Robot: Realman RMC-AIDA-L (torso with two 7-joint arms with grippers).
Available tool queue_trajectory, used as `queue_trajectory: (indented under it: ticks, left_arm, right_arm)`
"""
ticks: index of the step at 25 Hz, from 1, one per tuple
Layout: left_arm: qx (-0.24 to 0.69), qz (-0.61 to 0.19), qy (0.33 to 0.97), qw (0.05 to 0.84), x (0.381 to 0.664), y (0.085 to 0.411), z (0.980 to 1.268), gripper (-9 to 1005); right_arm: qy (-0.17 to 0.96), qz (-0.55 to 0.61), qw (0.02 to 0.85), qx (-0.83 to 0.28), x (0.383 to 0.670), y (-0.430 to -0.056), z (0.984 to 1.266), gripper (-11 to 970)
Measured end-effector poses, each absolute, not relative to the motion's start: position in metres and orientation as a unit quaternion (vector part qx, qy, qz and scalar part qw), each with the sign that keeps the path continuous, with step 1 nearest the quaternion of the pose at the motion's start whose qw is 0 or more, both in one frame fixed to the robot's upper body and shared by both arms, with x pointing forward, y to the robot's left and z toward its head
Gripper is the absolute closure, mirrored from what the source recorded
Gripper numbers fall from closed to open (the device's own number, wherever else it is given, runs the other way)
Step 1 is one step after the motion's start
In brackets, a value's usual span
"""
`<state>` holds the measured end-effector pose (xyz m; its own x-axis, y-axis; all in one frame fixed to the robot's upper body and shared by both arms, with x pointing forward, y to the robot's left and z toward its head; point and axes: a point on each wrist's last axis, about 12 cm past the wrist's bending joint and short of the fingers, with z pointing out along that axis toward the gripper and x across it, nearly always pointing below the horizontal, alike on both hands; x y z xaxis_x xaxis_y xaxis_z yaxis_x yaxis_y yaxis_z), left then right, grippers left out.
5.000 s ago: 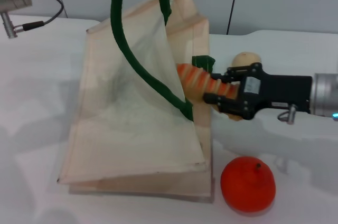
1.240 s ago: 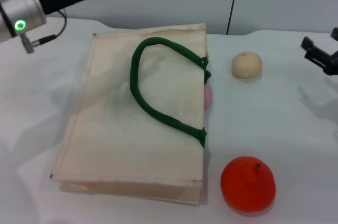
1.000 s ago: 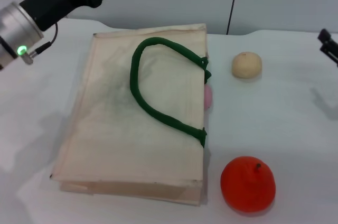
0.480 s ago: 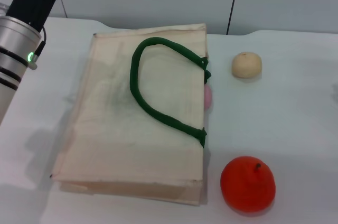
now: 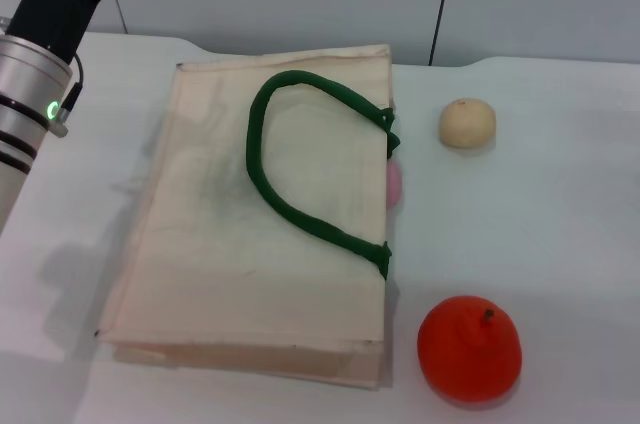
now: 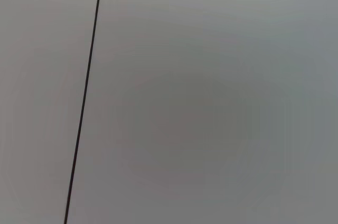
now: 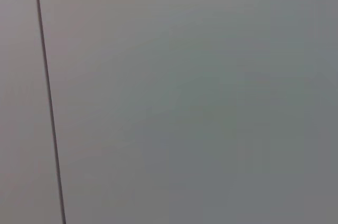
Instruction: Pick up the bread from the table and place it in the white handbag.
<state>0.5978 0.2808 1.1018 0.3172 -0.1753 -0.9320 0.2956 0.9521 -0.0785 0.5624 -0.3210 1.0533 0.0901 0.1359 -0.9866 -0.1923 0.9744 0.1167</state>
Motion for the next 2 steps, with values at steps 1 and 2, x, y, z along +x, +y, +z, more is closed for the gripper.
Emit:
queue_trajectory:
  ticks: [1, 2]
  left_arm:
    - [0.053, -0.145, 0.567, 0.809, 0.5981, 0.2811, 1.1017, 266]
    - [0.053, -0.144, 0.57, 0.807, 0.5989, 0.2811, 1.1012, 266]
  right_arm:
    - [0.665, 0.111, 0.738, -0.021, 0.5624, -0.321, 1.0533, 80]
    - [0.665, 0.111, 0.738, -0.021, 0.5624, -0.3209, 1.0533, 80]
